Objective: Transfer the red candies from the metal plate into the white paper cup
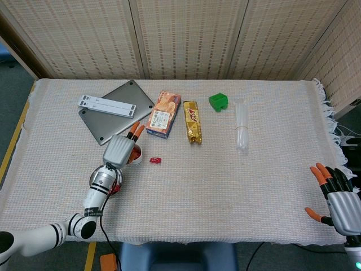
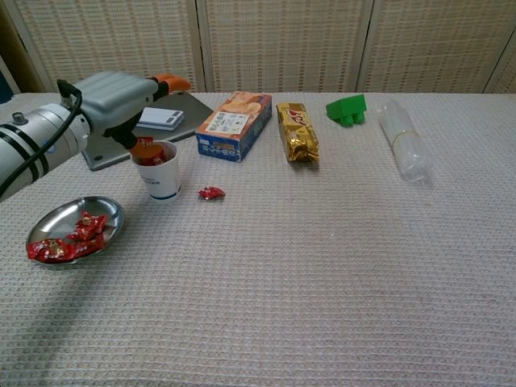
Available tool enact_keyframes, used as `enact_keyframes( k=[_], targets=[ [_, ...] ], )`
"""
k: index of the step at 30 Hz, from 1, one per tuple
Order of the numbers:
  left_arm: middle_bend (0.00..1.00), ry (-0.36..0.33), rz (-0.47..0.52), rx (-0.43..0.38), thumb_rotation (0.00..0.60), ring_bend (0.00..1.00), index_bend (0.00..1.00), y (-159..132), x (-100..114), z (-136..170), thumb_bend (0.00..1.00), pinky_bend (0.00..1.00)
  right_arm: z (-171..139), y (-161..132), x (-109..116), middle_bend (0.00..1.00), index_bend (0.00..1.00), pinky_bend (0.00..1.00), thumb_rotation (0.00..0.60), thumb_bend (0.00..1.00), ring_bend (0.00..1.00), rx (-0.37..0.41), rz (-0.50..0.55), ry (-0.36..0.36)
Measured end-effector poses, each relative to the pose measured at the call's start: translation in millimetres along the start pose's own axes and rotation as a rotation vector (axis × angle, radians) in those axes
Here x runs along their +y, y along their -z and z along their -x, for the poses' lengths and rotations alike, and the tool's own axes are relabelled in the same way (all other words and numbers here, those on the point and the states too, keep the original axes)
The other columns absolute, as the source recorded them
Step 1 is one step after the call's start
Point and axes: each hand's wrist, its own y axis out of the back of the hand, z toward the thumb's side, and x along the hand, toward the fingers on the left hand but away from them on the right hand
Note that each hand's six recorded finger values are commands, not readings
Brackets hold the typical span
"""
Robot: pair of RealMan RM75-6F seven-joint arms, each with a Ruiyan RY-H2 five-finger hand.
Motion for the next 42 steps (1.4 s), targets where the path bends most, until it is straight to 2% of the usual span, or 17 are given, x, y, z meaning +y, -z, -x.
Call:
enact_keyframes(
  k=[5,8,12,16,22,31,34,42],
  targets=[
    [0.07,-0.029,0.019,-0.068,0.600,0.70,0.00,-15.1,9.2,18.6,0.31,1.00,-0.6,-2.3,-1.1,0.00,0.00,0.00,0.600,0.06,0.00,0.010,0.001,-0.005],
    [0.15,-0.052,0.029,-0.120,0.600,0.78,0.02,-27.7,11.1,32.3,0.33,1.00,-1.3,-4.7,-1.9,0.00,0.00,0.00,0.600,0.06,0.00,0.020,0.003,-0.009],
    [0.22,-0.060,0.050,-0.178,0.600,0.88,0.06,-50.6,2.7,44.3,0.36,1.00,-2.2,-6.5,-1.5,0.00,0.00,0.00,0.600,0.06,0.00,0.031,0.012,-0.010],
    [0.26,-0.032,0.047,-0.200,0.600,0.93,0.07,-71.8,-13.3,43.9,0.39,1.00,-3.0,-6.8,-0.4,0.00,0.00,0.00,0.600,0.06,0.00,0.041,0.021,-0.012],
    [0.26,0.011,-0.051,-0.189,0.600,0.95,0.07,-86.6,-39.9,29.9,0.42,1.00,-4.1,-5.6,-0.5,0.00,0.00,0.00,0.600,0.06,0.00,0.049,0.023,-0.026],
    [0.25,0.048,-0.214,-0.132,0.600,0.96,0.09,-79.5,-72.5,8.4,0.43,1.00,-5.9,-2.6,1.1,0.00,0.00,0.00,0.600,0.06,0.00,0.043,0.023,-0.025],
    [0.28,0.049,-0.237,-0.128,0.600,0.96,0.13,-79.1,-77.7,5.4,0.43,1.00,-5.5,-3.5,0.2,0.00,0.00,0.00,0.600,0.06,0.00,0.045,0.021,-0.029],
    [0.43,0.018,-0.276,-0.131,0.600,0.97,0.33,-77.7,-83.6,0.8,0.43,1.00,-3.9,-3.8,-1.2,0.00,0.00,0.00,0.600,0.06,0.00,0.042,0.017,-0.034]
  ],
)
